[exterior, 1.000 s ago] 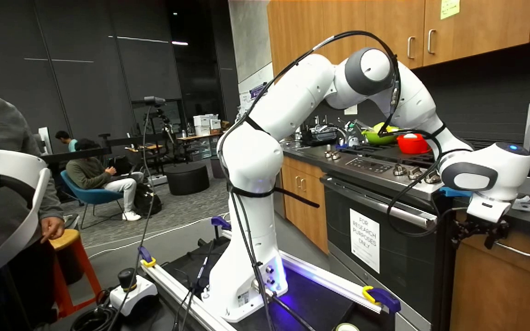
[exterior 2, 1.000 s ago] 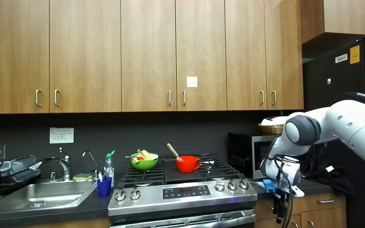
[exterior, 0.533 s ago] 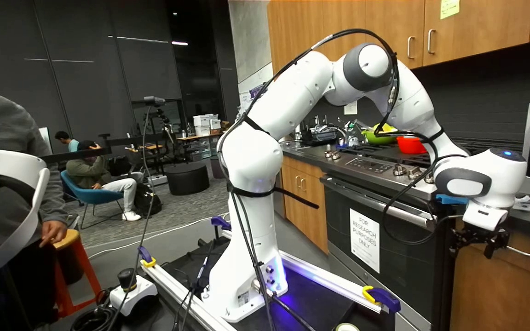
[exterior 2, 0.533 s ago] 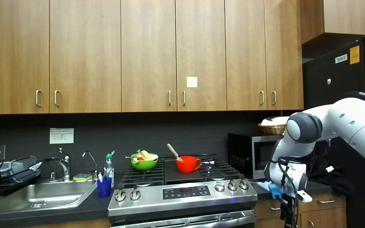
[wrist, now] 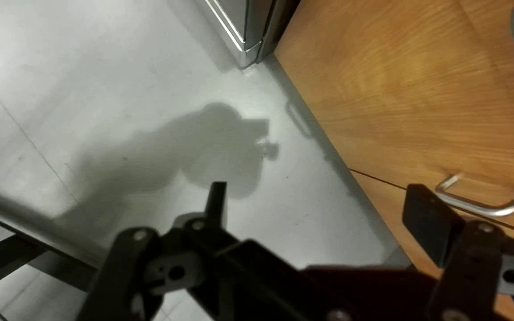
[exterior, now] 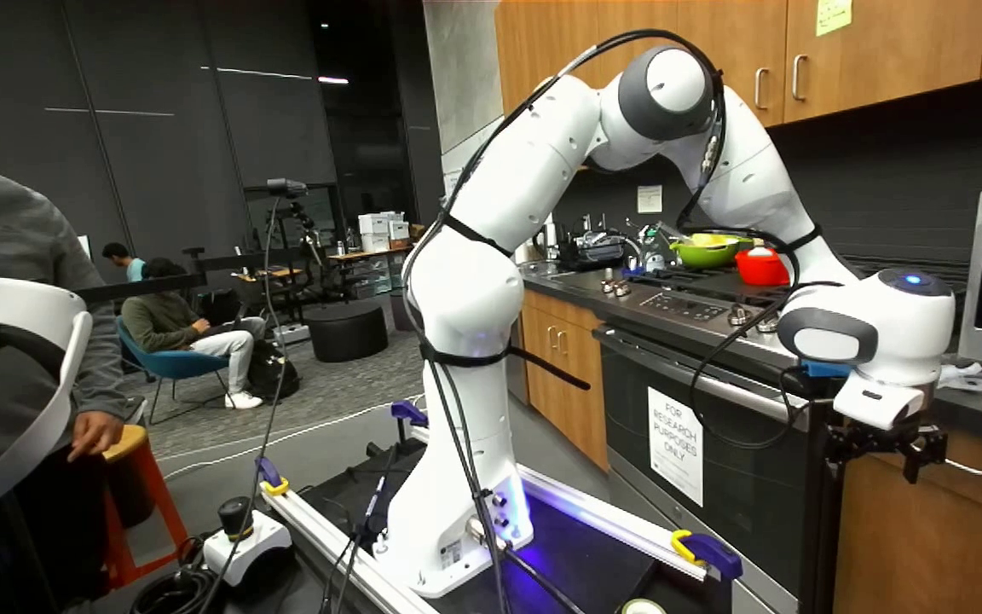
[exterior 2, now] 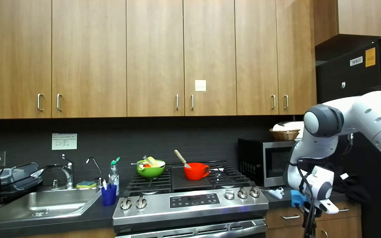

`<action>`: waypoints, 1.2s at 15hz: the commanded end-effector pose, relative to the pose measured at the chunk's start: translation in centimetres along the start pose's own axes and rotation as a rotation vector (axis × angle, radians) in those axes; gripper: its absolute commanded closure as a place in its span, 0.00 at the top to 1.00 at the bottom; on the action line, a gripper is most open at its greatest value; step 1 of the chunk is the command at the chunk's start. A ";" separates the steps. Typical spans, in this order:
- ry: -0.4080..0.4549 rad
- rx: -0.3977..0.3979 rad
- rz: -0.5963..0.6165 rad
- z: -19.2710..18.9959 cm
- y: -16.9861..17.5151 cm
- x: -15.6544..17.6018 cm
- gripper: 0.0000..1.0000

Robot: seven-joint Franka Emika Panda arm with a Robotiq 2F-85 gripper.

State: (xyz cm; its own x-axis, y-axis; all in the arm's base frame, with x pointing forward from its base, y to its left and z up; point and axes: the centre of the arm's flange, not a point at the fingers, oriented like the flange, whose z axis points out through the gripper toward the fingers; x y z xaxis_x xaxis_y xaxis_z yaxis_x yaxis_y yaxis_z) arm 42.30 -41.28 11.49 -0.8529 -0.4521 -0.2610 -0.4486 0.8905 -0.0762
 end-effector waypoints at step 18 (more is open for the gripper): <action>-0.270 0.263 0.255 -7.1 -0.5 0.4 1.00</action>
State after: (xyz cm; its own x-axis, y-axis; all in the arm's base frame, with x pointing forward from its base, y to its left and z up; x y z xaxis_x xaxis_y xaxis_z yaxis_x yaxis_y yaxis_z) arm 40.33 -42.30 18.25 -0.8114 -0.2178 -0.5424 -0.1202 0.9703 -0.2098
